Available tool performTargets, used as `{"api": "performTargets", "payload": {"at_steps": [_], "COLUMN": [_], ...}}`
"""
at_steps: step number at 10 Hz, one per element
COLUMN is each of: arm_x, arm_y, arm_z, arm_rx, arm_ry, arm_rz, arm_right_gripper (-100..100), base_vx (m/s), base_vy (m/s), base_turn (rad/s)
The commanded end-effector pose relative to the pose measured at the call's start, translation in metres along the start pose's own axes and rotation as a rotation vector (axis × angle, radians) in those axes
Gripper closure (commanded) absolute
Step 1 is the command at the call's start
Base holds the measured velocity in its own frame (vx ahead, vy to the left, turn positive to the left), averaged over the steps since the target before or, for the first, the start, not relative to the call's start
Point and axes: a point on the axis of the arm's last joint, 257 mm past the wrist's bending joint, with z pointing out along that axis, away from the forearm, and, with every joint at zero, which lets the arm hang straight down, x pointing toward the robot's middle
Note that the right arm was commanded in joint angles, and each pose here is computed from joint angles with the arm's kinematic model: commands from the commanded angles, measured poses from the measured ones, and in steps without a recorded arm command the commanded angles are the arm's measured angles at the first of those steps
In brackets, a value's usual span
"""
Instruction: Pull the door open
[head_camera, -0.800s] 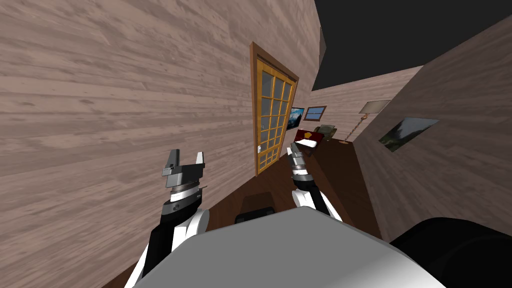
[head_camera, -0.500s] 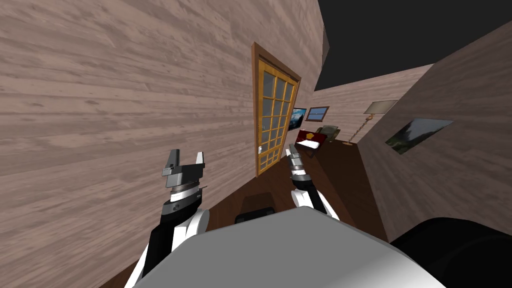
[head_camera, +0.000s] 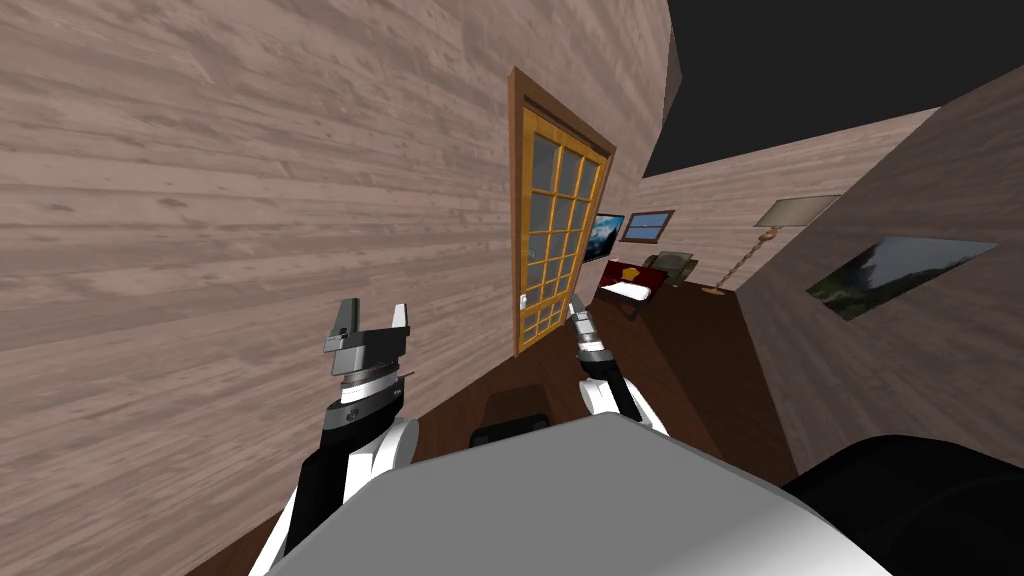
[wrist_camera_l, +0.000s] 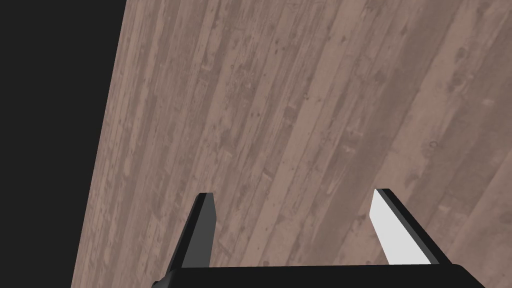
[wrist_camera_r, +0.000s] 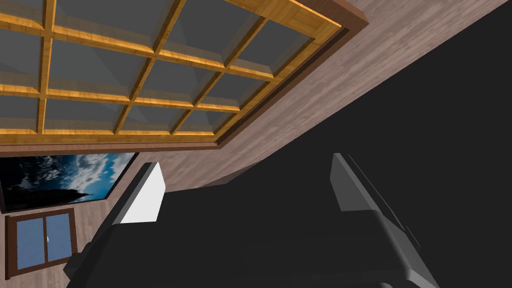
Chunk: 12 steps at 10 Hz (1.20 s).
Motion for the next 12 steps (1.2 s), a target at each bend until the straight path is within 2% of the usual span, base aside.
{"api": "performTargets", "payload": {"at_steps": [1,4,5,7,8,12], "arm_x": [0.006,0.019,0.02,0.028,0.03,0.044], "arm_y": [-0.008,-0.036,-0.039,-0.057,-0.062,-0.096], "arm_z": [-0.0037,-0.0101,-0.0115,-0.0159,-0.0183,-0.0306], "arm_rx": [0.01,0.04,0.048,0.062,0.074,0.11], "arm_ry": [0.007,0.036,0.039,0.059,0.064,0.108], "arm_rz": [-0.02,-0.114,-0.114,-0.182,-0.184,-0.297], "arm_right_gripper": [-100,-100,-100,-100,-100,-100], "base_vx": [0.046,0.069,0.062,0.057,0.053,0.057], "base_vy": [-0.028,-0.037,-0.035,-0.037,-0.037,-0.046], "base_turn": [0.035,0.098,0.039,0.096,0.052,0.089]}}
